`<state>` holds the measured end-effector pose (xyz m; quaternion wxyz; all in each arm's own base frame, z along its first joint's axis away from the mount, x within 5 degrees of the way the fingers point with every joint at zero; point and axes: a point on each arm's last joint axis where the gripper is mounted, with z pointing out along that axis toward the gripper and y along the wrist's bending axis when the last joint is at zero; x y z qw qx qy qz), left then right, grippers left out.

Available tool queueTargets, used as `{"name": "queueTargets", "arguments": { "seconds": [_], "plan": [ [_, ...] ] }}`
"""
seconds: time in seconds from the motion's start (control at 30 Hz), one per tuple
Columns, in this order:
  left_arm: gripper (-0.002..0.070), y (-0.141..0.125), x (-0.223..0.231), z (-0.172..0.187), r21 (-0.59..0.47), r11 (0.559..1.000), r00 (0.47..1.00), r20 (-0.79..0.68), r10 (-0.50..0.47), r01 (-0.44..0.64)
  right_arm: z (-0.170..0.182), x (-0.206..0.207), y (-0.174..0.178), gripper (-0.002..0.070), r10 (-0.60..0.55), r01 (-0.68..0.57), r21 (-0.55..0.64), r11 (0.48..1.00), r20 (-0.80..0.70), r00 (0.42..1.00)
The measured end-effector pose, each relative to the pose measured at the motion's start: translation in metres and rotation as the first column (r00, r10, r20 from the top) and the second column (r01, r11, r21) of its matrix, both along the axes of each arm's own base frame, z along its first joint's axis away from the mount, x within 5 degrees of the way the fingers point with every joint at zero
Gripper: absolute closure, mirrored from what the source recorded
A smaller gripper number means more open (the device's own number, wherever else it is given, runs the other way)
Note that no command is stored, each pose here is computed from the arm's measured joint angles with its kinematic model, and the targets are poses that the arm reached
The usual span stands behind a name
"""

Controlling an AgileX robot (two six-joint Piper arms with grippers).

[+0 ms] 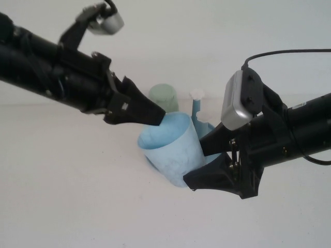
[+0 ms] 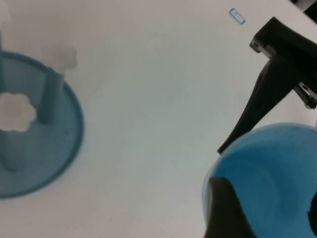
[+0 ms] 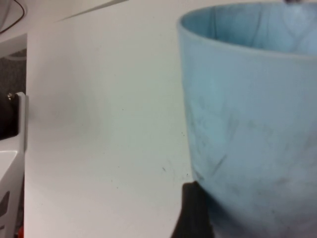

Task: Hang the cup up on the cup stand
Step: Adjust the cup with two arms

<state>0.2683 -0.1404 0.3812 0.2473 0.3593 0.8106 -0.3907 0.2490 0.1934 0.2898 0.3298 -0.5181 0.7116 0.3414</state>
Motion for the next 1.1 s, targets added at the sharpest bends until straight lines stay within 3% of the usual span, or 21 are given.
{"name": "queueTargets", "arguments": {
  "seconds": [0.27,0.43,0.6,0.73,1.1],
  "plan": [
    [0.0316,0.019,-0.026,0.036,0.148,0.989,0.975,0.222,-0.011,-0.022,0.000,-0.001,0.000,0.0162,-0.011,0.011,0.004,1.000,-0.040,0.999],
    [0.0316,0.013,-0.047,0.045,0.193,0.980,0.943,0.313,-0.108,0.049,0.000,-0.004,0.000,0.0162,-0.013,0.014,0.011,1.000,-0.110,0.994],
    [0.0316,-0.013,-0.067,0.039,0.211,0.959,0.916,0.312,-0.251,0.190,0.000,-0.008,0.001,0.0162,0.019,-0.017,0.010,1.000,-0.137,0.990],
    [0.0316,-0.029,-0.077,0.028,0.284,0.922,0.889,0.297,-0.347,0.265,-0.001,-0.011,0.000,0.0162,0.045,-0.046,-0.003,0.999,-0.148,0.988],
    [0.0316,-0.036,-0.069,0.014,0.332,0.906,0.904,0.244,-0.352,0.263,-0.004,-0.016,-0.002,0.0162,0.110,-0.117,-0.050,0.992,-0.135,0.985]
  ]
}}
